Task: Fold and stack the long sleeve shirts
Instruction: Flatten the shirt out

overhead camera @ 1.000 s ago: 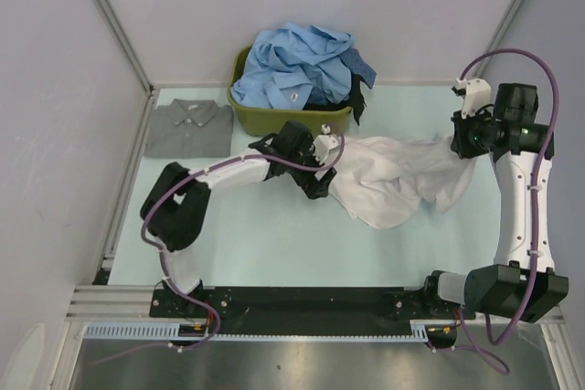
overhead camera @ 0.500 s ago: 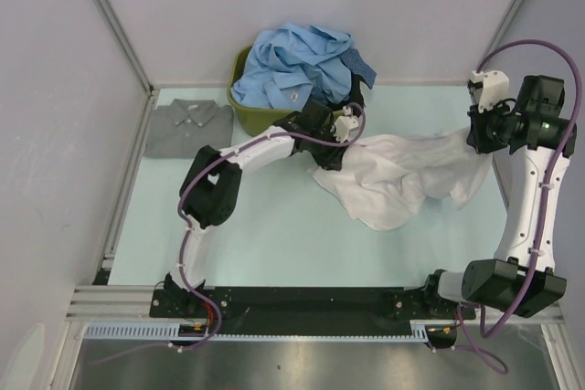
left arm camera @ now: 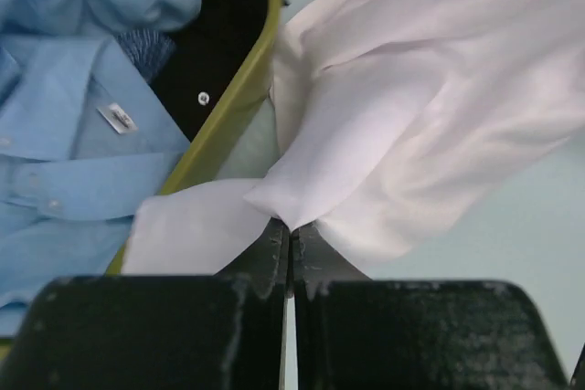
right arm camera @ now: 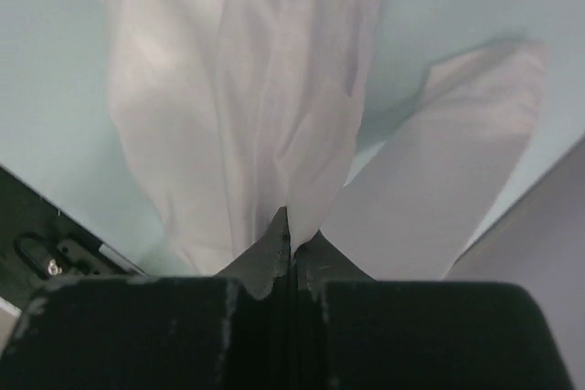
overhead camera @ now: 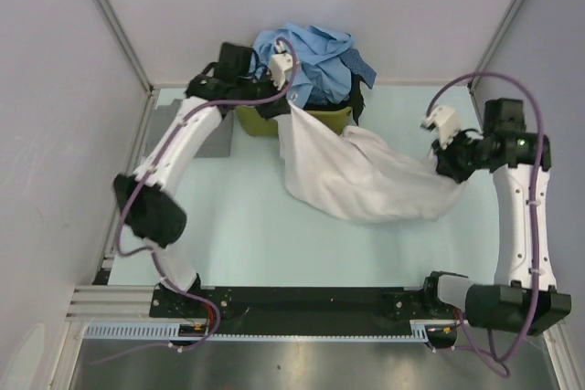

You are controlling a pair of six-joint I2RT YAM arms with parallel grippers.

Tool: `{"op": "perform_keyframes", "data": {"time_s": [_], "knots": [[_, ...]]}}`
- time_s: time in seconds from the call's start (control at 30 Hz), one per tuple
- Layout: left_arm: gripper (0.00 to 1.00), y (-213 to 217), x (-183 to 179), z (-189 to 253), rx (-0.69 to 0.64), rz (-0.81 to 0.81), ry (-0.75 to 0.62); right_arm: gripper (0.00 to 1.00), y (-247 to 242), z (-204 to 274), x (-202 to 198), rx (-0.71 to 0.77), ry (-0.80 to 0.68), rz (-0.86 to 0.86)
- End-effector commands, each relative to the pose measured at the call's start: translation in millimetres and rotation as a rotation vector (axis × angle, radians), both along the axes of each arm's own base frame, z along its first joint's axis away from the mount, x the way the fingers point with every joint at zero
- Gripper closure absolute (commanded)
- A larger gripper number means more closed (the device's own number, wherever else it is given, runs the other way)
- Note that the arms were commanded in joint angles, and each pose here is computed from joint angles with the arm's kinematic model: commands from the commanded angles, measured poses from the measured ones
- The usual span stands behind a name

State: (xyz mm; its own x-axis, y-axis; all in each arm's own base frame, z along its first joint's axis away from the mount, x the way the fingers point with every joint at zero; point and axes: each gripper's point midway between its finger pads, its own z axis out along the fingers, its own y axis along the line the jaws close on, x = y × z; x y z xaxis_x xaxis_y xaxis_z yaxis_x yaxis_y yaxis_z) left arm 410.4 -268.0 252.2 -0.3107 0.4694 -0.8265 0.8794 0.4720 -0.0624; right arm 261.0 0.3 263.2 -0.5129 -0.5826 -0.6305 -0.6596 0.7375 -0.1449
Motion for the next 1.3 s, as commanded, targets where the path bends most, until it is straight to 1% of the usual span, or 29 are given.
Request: {"op": "perform_keyframes", "data": {"time_s": [0.0, 0.03, 0.07, 0.1, 0.13, 0.17, 0.2, 0.23, 0.27, 0.3, 0.33, 0.37, 0.43, 0.47, 0.5, 0.57, 0.6, 0.63, 0.67, 0.7, 0.73, 0.77, 0.83, 0.9, 0.93, 1.0, 1.1, 1.2, 1.27], "knots": [[1.0, 5, -132, 41, 0.074, -0.312, -0.077, 1.0, 14, -69, -92, -0.13, 0.276, 0.264], [1.0, 8, -154, 27, 0.088, -0.36, -0.042, 1.0, 8, -76, -104, -0.179, 0.271, 0.31], [1.0, 21, -195, -4, 0.127, -0.426, 0.015, 1.0, -4, -90, -115, -0.248, 0.315, 0.321], [1.0, 29, -213, -21, 0.141, -0.449, 0.053, 1.0, -10, -110, -132, -0.275, 0.368, 0.343], [1.0, 36, -232, -37, 0.156, -0.481, 0.093, 0.99, -16, -117, -140, -0.326, 0.352, 0.405], [1.0, 56, -262, -73, 0.217, -0.534, 0.186, 0.93, -26, -124, -147, -0.38, 0.375, 0.415], [1.0, 69, -278, -83, 0.253, -0.572, 0.188, 0.82, -29, -130, -152, -0.399, 0.392, 0.433], [1.0, 80, -292, -96, 0.294, -0.603, 0.204, 0.48, -32, -138, -159, -0.403, 0.424, 0.443], [1.0, 101, -306, -122, 0.372, -0.632, 0.243, 0.28, -32, -140, -159, -0.393, 0.439, 0.452], [1.0, 110, -311, -128, 0.396, -0.645, 0.223, 0.09, -30, -140, -157, -0.37, 0.444, 0.449], [0.99, 118, -315, -136, 0.426, -0.659, 0.224, 0.01, -30, -132, -147, -0.343, 0.432, 0.419], [0.95, 128, -317, -148, 0.47, -0.675, 0.228, 0.0, -20, -131, -136, -0.252, 0.451, 0.393], [0.73, 133, -317, -155, 0.495, -0.683, 0.239, 0.0, -11, -124, -110, -0.147, 0.458, 0.319], [0.62, 130, -311, -155, 0.487, -0.661, 0.23, 0.0, 0, -104, -84, -0.077, 0.391, 0.297], [0.45, 126, -309, -152, 0.457, -0.653, 0.234, 0.0, 7, -109, -69, 0.012, 0.474, 0.235], [0.35, 117, -281, -139, 0.388, -0.546, 0.216, 0.07, 22, -93, -26, 0.128, 0.418, 0.196], [0.29, 109, -269, -132, 0.339, -0.5, 0.204, 0.1, 28, -101, -11, 0.2, 0.486, 0.133], [0.29, 102, -242, -125, 0.297, -0.427, 0.152, 0.13, 34, -103, 12, 0.251, 0.445, 0.121], [0.28, 91, -223, -115, 0.259, -0.357, 0.155, 0.15, 40, -102, 27, 0.277, 0.43, 0.117], [0.27, 84, -208, -109, 0.235, -0.314, 0.142, 0.17, 46, -113, 38, 0.314, 0.467, 0.081], [0.27, 69, -183, -90, 0.181, -0.25, 0.092, 0.21, 50, -118, 60, 0.32, 0.41, 0.08], [0.26, 63, -169, -91, 0.168, -0.215, 0.099, 0.23, 62, -122, 69, 0.315, 0.4, 0.105], [0.25, 51, -138, -80, 0.13, -0.141, 0.045, 0.25, 74, -134, 94, 0.328, 0.385, 0.099], [0.25, 43, -116, -80, 0.093, -0.059, 0.079, 0.24, 94, -136, 117, 0.353, 0.346, 0.118], [0.25, 40, -100, -77, 0.052, -0.002, 0.074, 0.24, 98, -145, 124, 0.38, 0.371, 0.075], [0.24, 37, -84, -86, 0.031, 0.046, 0.102, 0.22, 119, -149, 142, 0.392, 0.327, 0.099], [0.24, 32, -63, -87, -0.004, 0.107, 0.119, 0.22, 136, -170, 157, 0.394, 0.339, 0.087], [0.24, 30, -41, -85, -0.034, 0.194, 0.096, 0.25, 148, -188, 163, 0.404, 0.356, 0.068], [0.2, 30, -29, -86, -0.056, 0.262, 0.106, 0.29, 158, -196, 159, 0.421, 0.39, 0.069]]}}
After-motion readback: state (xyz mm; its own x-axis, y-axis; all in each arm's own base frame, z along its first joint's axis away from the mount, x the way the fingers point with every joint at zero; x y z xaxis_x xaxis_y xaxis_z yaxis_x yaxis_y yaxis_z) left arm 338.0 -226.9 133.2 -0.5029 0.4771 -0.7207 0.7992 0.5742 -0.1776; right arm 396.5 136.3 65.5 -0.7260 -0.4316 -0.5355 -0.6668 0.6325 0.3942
